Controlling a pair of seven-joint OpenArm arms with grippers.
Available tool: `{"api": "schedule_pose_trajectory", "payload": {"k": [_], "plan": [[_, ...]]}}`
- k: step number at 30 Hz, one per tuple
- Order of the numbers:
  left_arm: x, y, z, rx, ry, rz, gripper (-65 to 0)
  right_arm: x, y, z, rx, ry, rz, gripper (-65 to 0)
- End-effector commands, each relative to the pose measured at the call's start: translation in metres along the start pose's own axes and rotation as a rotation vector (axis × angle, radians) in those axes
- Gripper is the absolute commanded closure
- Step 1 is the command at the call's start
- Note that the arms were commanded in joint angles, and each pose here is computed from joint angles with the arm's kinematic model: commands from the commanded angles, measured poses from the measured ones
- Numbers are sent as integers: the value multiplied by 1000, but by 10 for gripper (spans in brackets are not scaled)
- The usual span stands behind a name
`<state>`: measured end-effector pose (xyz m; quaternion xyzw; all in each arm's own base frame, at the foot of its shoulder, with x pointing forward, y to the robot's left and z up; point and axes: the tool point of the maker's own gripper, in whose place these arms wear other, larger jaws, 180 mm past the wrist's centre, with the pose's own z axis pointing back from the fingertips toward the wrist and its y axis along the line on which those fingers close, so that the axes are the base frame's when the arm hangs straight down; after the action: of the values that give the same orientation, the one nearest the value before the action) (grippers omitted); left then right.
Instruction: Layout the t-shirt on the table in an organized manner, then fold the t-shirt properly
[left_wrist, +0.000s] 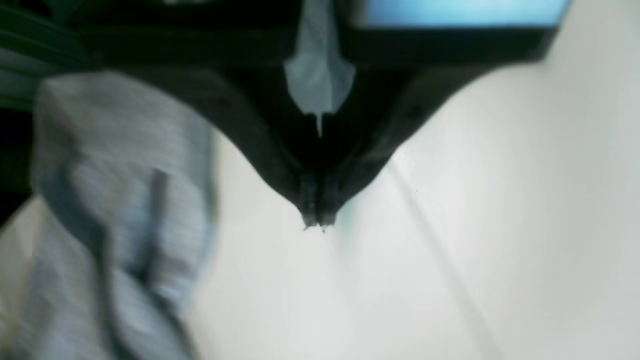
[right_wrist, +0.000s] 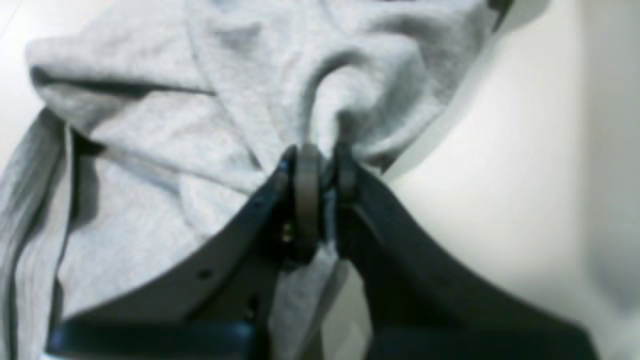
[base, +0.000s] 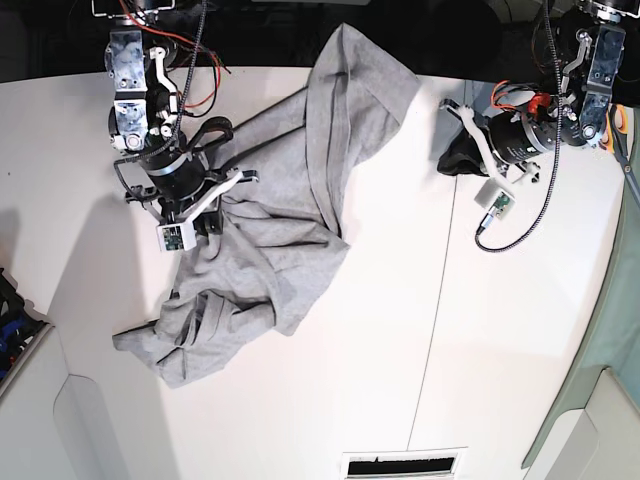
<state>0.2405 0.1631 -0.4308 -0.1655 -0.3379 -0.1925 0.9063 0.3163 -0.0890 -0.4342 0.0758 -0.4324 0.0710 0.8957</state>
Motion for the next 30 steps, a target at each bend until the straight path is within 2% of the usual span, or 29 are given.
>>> {"api": "schedule_pose_trajectory", "payload": {"k": [1,3,4,6,7,8,9,10,11,12,13,14,16,21,25,30], "plan": [[14,12,8,26,-42,-6,0,15,0,3,2,-51,-7,0],[20,21,14,39,-71,23,0,10,-2,6,-5,-46,-18,0],[25,19,17,10,-94,45,0,10,-4,6,-8,-47,-27,0],[39,-5,22,-139,-157,62,0,10,-7,7,-15,-48,-31,0],[45,-14,25,-186,-186,86,-38,11,-9,7,-18,-49,-32,0],[50,-20,26,-217,-207,119,-129,11,-9,7,-19,-49,-33,0],[55,-26,26,-245,-226,144,-229,11,-9,7,-20,-50,-33,-35],[57,-32,25,-265,-238,157,-320,11,-9,7,-20,-49,-33,-103],[59,-38,23,-277,-245,160,-380,11,-9,7,-20,-50,-33,-171],[60,-43,19,-286,-244,156,-400,11,-10,7,-22,-51,-34,-231],[60,-51,13,-295,-237,143,-400,11,-12,7,-35,-51,-39,-270],[62,-60,7,-307,-231,125,-400,10,-16,8,-58,-50,-50,-280],[66,-80,-8,-331,-216,77,-400,11,-28,9,-111,-53,-74,-280],[78,-111,-47,-266,-158,-7,-400,15,-61,13,-209,-70,-161,-280],[78,-104,-65,-111,-104,-53,-400,5,-84,21,-251,-46,-256,-280],[84,-108,-69,-113,-83,-35,-399,-2,-101,28,-238,-38,-345,-280]]}}
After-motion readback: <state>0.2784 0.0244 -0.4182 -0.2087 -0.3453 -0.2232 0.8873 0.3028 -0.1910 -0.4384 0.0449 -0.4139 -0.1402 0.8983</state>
